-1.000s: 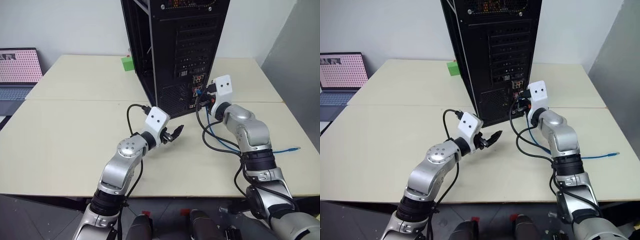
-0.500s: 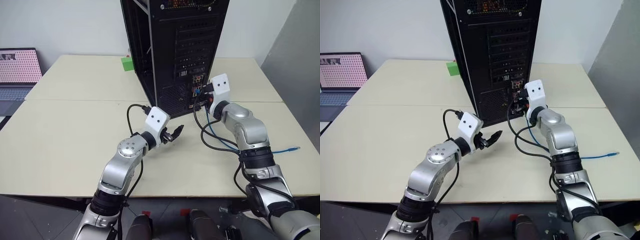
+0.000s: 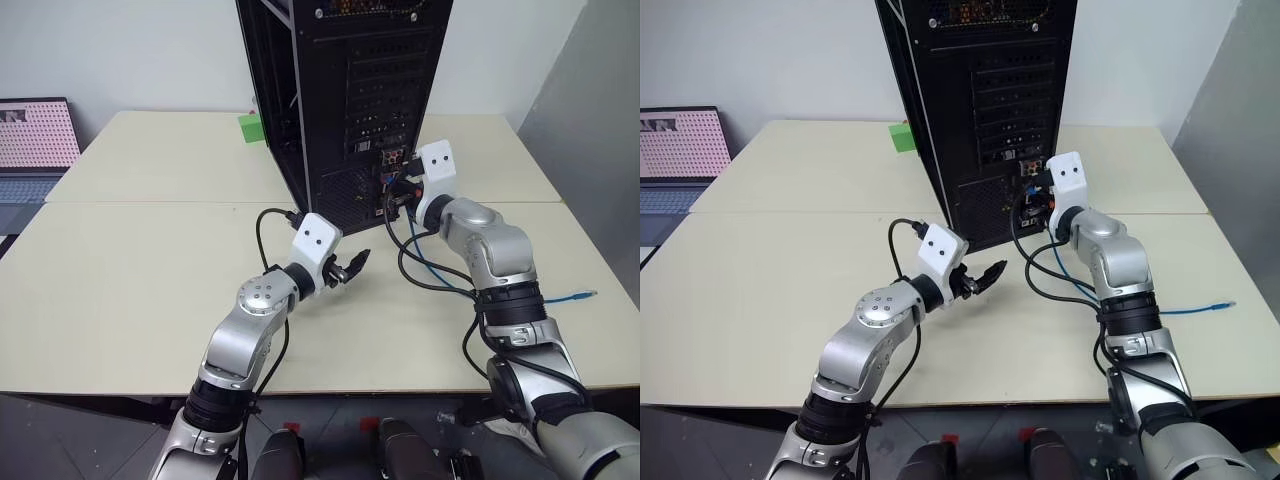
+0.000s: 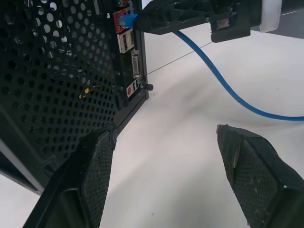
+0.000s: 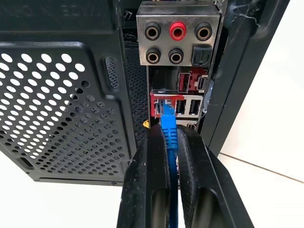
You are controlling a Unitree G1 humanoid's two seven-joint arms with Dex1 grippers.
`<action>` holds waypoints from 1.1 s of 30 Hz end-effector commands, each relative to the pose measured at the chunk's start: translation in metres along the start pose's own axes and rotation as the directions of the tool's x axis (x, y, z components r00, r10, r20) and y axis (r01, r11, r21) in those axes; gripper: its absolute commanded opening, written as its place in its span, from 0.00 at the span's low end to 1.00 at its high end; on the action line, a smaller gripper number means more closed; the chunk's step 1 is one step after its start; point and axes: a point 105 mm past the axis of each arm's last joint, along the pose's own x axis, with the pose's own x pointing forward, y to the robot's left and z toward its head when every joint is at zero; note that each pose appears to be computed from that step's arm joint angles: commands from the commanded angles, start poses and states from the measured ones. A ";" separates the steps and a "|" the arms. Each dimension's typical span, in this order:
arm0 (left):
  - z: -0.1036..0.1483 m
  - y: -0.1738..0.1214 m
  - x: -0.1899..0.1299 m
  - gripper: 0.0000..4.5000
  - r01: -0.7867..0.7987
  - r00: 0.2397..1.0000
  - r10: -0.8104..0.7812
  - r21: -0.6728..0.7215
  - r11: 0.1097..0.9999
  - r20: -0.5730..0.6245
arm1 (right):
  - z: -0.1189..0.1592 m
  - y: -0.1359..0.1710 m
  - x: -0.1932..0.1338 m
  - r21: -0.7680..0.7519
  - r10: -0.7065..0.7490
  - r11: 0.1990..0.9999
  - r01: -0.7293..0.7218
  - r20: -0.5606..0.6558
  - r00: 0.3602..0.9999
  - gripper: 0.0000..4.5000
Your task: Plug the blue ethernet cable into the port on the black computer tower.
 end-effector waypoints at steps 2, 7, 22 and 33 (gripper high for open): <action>0.018 -0.002 0.000 0.79 -0.002 0.998 0.000 0.026 1.000 0.061 | 0.044 -0.002 -0.001 -0.024 -0.009 1.000 0.012 0.138 0.990 0.00; 0.018 -0.002 0.000 0.79 -0.005 0.998 0.003 0.025 1.000 0.060 | 0.044 -0.002 0.001 -0.027 -0.009 1.000 0.013 0.138 0.990 0.00; 0.014 0.002 -0.001 0.79 -0.018 0.999 0.016 0.028 0.999 0.051 | 0.033 -0.006 -0.005 -0.054 0.013 0.999 -0.006 0.124 0.992 0.16; 0.012 0.018 -0.009 0.79 -0.034 0.999 0.033 0.051 0.998 0.026 | 0.015 -0.007 -0.043 -0.135 0.097 0.987 -0.082 0.113 0.989 0.66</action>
